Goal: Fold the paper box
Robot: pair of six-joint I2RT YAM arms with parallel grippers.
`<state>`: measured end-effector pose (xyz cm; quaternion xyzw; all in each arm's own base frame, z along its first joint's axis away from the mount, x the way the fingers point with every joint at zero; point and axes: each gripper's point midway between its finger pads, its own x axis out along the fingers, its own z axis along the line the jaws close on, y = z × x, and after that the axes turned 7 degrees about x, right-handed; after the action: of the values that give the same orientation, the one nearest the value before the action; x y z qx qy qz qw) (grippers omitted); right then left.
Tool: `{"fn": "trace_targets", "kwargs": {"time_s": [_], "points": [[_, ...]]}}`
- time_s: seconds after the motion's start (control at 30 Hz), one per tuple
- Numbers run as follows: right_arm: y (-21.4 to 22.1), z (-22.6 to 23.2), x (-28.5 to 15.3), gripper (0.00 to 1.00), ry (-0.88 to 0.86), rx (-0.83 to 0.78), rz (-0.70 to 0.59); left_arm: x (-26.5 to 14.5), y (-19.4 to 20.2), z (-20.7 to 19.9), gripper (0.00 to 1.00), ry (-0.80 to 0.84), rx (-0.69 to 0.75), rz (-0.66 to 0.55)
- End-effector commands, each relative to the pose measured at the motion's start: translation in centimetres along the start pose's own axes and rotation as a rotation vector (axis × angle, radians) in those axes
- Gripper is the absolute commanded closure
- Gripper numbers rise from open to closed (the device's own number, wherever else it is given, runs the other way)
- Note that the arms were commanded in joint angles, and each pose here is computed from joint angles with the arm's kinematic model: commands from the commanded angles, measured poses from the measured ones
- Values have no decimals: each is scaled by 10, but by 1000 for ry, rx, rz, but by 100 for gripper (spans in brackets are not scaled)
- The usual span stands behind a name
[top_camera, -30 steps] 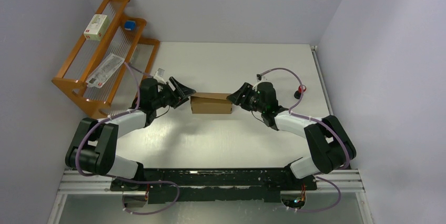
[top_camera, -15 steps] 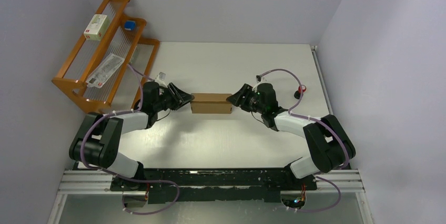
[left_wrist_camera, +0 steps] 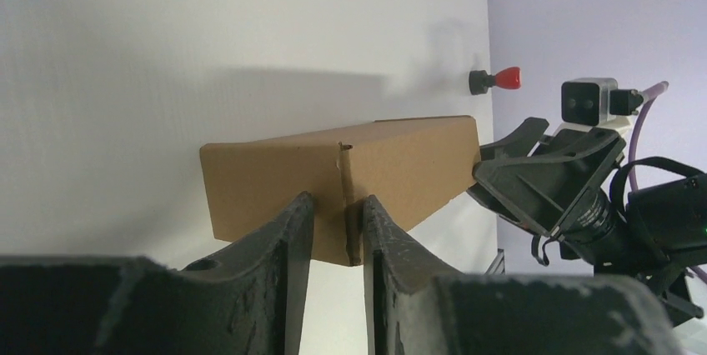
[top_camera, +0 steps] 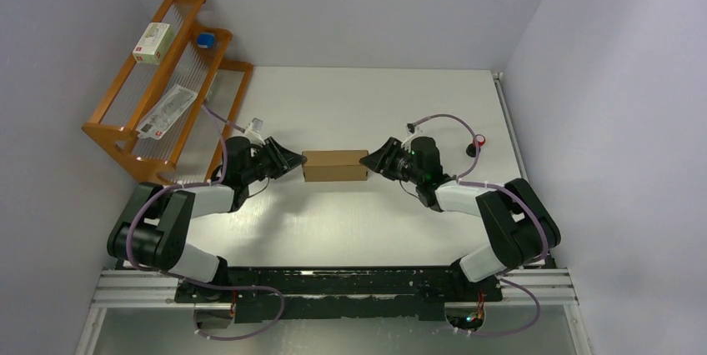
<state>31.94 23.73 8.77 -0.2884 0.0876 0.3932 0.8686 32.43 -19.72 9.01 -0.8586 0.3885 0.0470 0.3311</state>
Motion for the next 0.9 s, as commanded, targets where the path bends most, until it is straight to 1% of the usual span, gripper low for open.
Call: {"fn": "trace_targets", "kwargs": {"time_s": [0.0, 0.23, 0.37, 0.5, 0.63, 0.73, 0.87], "points": [[9, -23, -5, 52, 25, 54, 37, -14, 43, 47, 72, -153, 23, 108], [-4, -7, -10, 46, -81, 102, 53, -16, 43, 51, 74, -167, 64, 100], [-10, 1, -7, 45, -107, 117, 57, -17, 37, 47, 74, -164, 76, 89], [-12, -7, -3, 49, -73, 108, 52, -19, 32, 46, 74, -175, 100, 80], [-5, -16, 2, 51, -57, 110, 82, -19, 28, 42, 74, -170, 113, 71], [6, -34, 3, 56, -18, 135, 93, -19, 27, 41, 74, -163, 116, 62], [26, -56, 1, 66, 18, 178, 125, -18, 31, 48, 74, -177, 115, 73]]}}
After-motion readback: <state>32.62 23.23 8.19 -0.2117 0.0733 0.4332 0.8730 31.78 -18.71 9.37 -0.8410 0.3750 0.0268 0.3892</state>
